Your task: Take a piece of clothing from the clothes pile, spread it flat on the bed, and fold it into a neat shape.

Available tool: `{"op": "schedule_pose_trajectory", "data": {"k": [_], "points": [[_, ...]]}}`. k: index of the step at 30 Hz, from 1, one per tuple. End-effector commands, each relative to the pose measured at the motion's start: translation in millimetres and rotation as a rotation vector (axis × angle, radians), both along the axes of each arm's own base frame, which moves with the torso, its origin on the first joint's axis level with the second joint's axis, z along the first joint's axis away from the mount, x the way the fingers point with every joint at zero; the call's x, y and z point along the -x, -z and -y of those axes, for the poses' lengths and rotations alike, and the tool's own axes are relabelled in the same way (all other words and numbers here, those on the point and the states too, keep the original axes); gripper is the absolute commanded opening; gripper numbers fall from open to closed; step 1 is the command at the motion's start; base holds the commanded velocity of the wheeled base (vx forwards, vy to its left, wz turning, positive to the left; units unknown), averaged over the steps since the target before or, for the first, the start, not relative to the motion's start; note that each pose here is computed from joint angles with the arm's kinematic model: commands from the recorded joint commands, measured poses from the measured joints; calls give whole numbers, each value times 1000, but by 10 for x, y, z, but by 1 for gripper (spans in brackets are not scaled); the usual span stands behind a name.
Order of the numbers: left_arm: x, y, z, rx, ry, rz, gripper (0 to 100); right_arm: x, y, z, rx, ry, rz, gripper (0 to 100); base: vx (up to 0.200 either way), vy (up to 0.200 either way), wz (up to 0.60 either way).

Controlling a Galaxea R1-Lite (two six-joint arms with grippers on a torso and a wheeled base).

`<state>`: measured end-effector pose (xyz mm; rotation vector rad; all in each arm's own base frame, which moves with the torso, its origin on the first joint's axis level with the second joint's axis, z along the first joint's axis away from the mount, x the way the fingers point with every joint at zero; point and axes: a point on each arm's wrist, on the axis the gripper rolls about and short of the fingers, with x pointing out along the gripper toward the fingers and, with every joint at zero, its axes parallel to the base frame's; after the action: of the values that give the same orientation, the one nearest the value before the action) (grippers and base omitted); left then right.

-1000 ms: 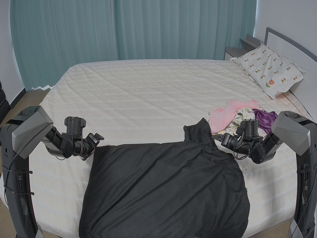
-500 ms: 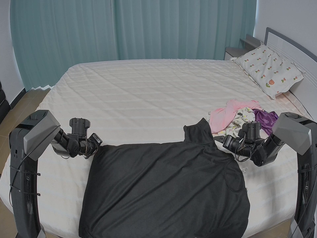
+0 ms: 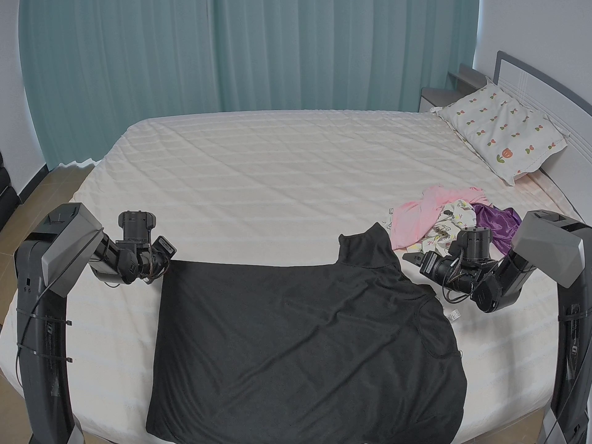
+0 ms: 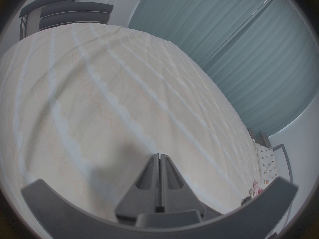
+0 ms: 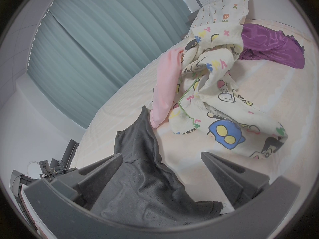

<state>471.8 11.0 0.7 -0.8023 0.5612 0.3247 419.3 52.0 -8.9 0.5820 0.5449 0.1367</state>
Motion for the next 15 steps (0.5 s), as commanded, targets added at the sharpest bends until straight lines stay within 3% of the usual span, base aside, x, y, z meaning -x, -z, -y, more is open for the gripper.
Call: {"op": "schedule_pose_trajectory", "data": {"k": [1,6,7,13,14,15], "points": [[-14,7,5,0,1,2,0,4,-6,3,-2,1,0,100,0,0,0],[-46,39,19,-1,3,4,0,-1,-33,2,-31,15,5,100,0,0,0],[-47,45,19,0,2,4,100,-3,-68,15,-38,23,15,100,0,0,0],[-41,8,-11,2,-6,10,100,39,-118,71,-43,36,21,100,0,0,0],[32,-265,-88,23,-36,51,100,167,-297,175,-53,52,35,100,0,0,0],[90,-321,-85,36,-45,47,100,210,-325,191,-54,56,32,100,0,0,0]]}}
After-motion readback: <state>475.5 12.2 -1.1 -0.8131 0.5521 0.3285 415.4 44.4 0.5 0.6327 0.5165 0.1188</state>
